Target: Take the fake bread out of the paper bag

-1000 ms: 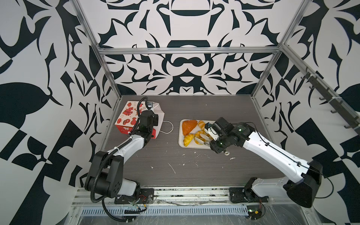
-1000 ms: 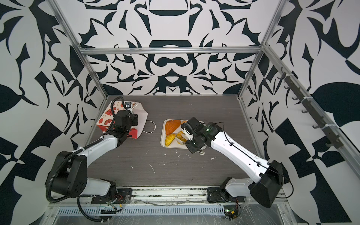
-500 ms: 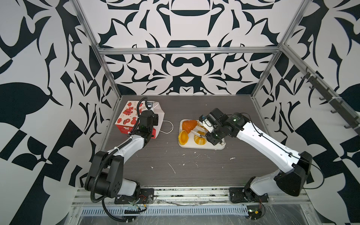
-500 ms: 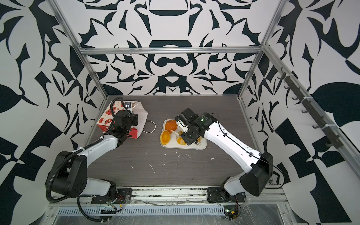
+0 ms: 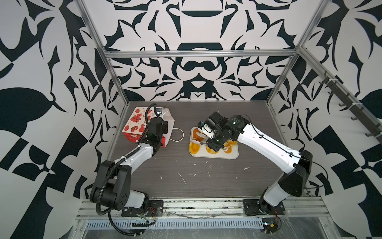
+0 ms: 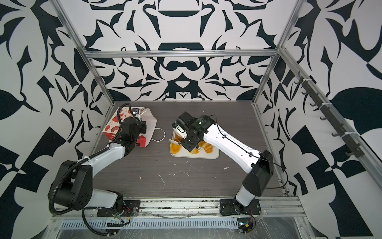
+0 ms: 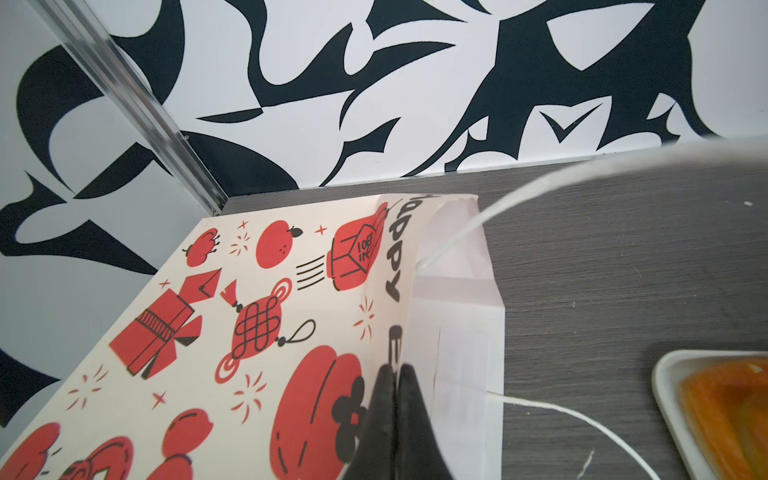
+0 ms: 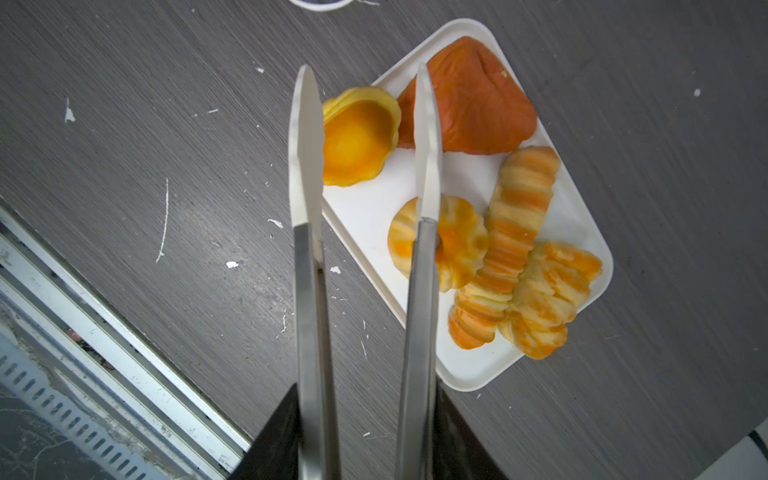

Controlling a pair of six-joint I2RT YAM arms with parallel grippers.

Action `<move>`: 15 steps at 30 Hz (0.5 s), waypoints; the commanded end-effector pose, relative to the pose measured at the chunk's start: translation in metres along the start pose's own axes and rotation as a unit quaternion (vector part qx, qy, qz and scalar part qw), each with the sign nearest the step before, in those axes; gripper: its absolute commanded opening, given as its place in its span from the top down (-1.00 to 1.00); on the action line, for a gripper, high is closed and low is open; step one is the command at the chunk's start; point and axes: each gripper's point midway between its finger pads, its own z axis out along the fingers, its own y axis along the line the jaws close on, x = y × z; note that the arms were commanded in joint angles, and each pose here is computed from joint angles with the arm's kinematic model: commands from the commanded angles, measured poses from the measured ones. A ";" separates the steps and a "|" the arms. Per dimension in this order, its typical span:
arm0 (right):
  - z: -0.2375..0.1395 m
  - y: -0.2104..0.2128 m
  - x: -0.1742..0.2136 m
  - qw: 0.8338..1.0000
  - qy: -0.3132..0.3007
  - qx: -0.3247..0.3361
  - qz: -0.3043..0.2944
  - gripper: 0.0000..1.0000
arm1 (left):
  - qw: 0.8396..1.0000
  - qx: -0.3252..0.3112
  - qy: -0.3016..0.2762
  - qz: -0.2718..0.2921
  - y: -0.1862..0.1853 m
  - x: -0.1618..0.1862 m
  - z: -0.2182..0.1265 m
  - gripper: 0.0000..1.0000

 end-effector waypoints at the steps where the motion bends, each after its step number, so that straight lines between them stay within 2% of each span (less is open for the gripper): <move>1: -0.011 -0.004 -0.006 1.000 0.005 0.008 -0.002 0.02 | 1.000 -0.007 -0.014 -0.006 0.006 -0.001 -0.006 1.00; 15: 0.012 0.009 -0.046 0.999 0.045 0.011 -0.028 -0.02 | 0.999 -0.006 -0.028 -0.032 0.017 -0.001 -0.011 1.00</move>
